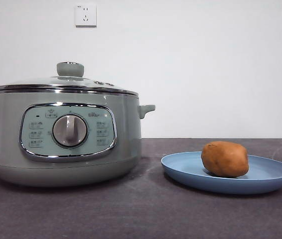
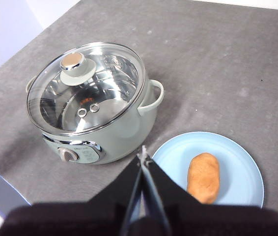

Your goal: Take the potato out from the steamer,put the potato on the plate,close the lid

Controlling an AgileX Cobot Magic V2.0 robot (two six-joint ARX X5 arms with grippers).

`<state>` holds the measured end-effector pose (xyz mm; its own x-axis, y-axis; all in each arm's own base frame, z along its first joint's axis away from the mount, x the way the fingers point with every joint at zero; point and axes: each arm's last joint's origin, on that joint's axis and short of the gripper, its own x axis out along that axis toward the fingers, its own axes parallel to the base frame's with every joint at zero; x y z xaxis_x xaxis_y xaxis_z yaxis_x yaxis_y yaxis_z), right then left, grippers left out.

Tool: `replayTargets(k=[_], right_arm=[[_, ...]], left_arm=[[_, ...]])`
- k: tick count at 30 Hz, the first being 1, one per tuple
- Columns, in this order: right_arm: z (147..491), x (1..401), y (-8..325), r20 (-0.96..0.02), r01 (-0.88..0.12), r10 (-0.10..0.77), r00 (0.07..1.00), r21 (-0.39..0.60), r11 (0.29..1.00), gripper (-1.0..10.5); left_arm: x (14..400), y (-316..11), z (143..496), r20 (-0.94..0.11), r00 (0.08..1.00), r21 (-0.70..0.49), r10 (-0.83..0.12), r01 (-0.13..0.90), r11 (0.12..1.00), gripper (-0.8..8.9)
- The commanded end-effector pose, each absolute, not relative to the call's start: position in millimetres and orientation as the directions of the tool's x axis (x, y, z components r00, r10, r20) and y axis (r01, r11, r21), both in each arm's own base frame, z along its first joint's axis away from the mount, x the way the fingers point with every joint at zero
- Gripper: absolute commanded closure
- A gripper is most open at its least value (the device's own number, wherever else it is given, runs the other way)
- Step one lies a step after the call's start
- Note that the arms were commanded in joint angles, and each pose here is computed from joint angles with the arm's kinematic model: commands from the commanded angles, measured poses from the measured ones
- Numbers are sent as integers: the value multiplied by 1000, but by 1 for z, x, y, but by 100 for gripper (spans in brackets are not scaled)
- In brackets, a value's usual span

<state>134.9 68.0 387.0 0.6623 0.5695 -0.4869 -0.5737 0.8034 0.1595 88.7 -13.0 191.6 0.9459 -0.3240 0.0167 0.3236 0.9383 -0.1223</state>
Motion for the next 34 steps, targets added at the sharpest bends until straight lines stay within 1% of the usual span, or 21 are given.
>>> replayTargets(k=[1,12,17,21,34], right_arm=[[386,135,68,-489,-571,569,661,163,805,948],[386,135,68,-489,-571,569,661,163,805,948],[386,135,68,-489,-571,569,662,163,805,948],[386,135,68,-489,-571,569,661,163,805,948],[386,135,68,-489,-571,569,661,163,805,948]], left_arm=[[90,-12,185,13,951,-126,-308,308,943,817],[96,-12,159,-53,953,-148,-300,289,946,817],[96,-11,154,-107,955,-164,-276,257,952,817],[95,-11,148,-165,946,-194,-277,244,950,817],[95,-11,148,-164,947,-193,-277,245,950,817]])
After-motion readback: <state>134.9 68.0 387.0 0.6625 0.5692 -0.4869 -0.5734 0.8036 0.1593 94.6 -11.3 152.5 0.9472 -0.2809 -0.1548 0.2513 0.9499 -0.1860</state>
